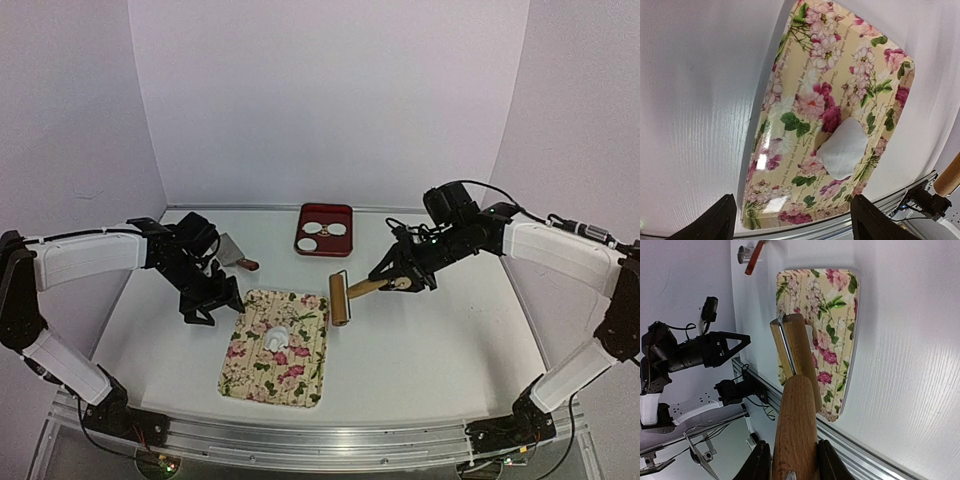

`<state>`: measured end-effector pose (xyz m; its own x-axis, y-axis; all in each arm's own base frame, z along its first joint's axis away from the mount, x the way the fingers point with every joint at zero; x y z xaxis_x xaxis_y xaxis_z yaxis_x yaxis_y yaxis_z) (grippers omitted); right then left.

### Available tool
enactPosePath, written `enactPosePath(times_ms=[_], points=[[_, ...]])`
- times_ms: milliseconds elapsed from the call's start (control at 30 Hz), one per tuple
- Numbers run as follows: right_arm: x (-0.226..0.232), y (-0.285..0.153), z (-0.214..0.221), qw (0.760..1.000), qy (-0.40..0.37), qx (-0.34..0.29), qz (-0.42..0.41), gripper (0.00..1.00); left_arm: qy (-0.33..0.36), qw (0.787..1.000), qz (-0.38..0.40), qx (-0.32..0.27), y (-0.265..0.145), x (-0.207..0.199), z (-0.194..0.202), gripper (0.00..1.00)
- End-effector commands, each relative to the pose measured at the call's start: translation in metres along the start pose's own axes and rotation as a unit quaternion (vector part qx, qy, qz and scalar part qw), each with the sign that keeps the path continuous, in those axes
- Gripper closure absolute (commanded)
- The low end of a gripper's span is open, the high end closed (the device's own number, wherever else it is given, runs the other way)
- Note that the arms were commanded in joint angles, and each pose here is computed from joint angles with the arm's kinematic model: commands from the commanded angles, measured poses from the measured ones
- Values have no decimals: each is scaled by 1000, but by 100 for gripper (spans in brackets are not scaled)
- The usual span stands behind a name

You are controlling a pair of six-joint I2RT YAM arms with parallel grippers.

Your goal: Roll out the dumpling wrappers from the dough

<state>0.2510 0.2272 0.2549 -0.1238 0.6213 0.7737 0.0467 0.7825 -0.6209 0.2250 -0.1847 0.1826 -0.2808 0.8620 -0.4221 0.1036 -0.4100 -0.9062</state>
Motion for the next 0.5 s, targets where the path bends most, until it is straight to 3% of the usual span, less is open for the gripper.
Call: enactPosePath(times_ms=[0, 267, 467], points=[[29, 4, 1, 1000, 17, -7, 19, 100, 35, 999, 11, 17, 0, 6, 4, 20], [59, 34, 9, 998, 19, 14, 50, 100, 97, 995, 20, 25, 23, 4, -5, 17], [84, 64, 5, 998, 11, 20, 55, 100, 131, 991, -14, 29, 42, 5, -24, 26]])
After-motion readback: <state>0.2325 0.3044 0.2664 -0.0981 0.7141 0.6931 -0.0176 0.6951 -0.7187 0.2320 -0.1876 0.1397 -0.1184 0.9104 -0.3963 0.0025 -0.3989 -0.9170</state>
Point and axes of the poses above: each gripper's point midway between its finger pads, its own y axis out along the fingers, its own x axis along the line the jaws close on, z = x × y, the point moved 9 cm from there along -y, back along the fingers, and after that the axes turned 7 degrees about -y, right-handed, at the moved point
